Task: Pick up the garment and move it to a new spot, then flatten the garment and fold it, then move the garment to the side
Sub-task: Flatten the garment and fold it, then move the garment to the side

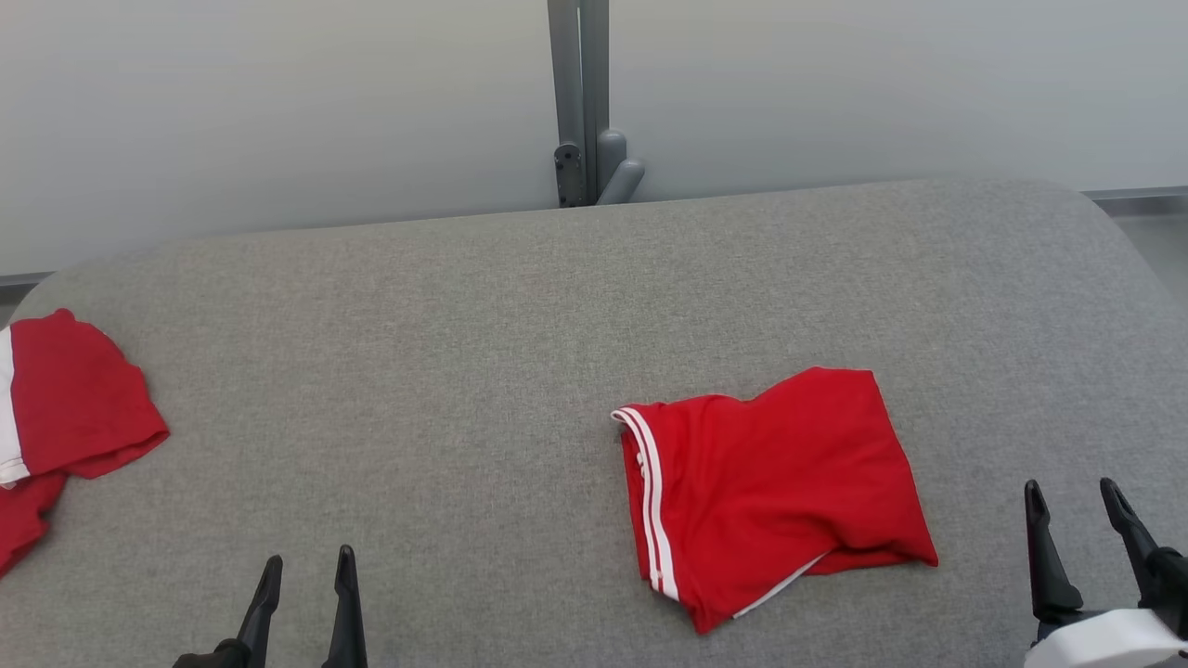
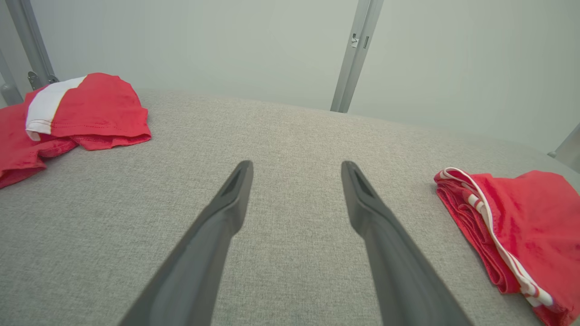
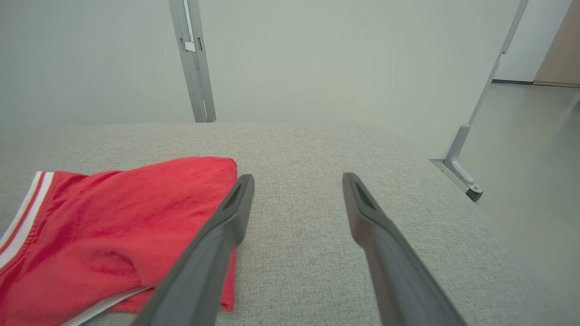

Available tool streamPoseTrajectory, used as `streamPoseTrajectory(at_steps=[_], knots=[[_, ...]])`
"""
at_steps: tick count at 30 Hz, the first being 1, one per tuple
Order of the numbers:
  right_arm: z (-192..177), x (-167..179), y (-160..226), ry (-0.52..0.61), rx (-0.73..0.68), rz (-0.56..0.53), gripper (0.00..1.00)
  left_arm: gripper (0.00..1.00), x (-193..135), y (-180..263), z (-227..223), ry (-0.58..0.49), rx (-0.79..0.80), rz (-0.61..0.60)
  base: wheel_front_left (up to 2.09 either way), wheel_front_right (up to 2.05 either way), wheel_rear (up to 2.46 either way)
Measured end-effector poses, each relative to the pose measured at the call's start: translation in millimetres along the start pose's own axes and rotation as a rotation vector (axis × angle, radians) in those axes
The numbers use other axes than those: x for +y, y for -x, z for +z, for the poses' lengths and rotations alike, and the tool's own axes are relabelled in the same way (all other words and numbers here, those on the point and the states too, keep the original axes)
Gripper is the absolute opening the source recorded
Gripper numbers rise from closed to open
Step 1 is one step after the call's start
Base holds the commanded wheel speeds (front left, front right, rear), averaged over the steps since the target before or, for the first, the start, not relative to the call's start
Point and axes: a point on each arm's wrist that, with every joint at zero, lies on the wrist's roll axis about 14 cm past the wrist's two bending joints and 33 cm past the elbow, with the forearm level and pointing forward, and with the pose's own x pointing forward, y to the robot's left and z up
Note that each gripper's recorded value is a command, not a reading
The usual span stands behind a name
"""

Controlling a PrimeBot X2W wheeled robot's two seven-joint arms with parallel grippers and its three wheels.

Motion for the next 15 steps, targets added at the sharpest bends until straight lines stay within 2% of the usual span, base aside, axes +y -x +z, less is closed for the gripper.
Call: streamPoseTrajectory(at_steps=[5,15], knots=[[-5.7,-8.8,6.9,-0.008,0.017,-0.033,1.0,1.0,1.6,3.3,3.0,-0.011,-0.01,-0.003,0.0,0.0,0.0],[-10.7,-1.1,8.9,-0.02,0.032,-0.014,1.0,1.0,4.7,6.8,1.4,-0.016,-0.004,0.001,0.0,0.0,0.0]])
